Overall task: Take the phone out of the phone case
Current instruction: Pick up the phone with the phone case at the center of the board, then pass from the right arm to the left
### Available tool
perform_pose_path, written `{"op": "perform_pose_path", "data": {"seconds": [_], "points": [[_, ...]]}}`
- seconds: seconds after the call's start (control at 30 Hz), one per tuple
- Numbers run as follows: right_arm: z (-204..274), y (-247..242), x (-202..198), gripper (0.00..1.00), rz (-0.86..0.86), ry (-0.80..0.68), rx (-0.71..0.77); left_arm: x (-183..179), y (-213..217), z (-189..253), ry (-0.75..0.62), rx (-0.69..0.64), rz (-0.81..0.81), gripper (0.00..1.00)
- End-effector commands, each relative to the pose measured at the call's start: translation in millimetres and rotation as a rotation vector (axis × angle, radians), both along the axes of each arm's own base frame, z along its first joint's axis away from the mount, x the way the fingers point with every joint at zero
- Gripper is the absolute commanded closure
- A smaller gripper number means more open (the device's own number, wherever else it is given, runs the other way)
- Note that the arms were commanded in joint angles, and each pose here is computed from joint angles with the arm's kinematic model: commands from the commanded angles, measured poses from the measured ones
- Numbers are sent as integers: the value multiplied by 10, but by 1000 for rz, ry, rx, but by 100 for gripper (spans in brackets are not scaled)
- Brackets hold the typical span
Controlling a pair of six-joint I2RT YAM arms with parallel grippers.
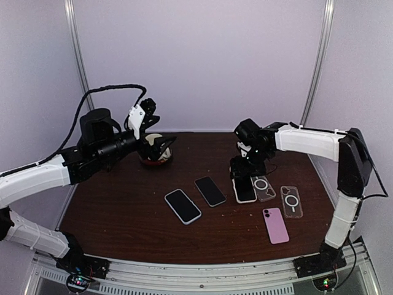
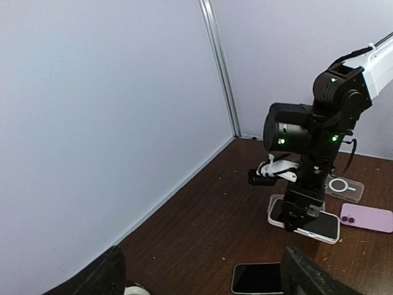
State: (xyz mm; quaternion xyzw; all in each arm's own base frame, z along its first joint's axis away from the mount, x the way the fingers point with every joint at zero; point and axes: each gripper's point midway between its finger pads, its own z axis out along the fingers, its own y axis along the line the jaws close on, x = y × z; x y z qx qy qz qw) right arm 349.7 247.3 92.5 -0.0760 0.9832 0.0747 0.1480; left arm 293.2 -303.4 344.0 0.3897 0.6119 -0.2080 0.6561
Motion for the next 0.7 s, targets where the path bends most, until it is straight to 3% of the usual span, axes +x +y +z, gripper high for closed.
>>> {"op": "perform_pose_path", "data": {"seconds": [0.0,0.3,0.67], "points": [[523,276,23,45,-88,-139,223,-105,-123,-224,255,-124,-50,16],[1235,653,-313,48,-193,-255,561,-554,-676,-572,478,-129,-99,25],[1428,629,-693,51,-233,-302,600,-897,-1043,-915,765,-145,-152,34]]}}
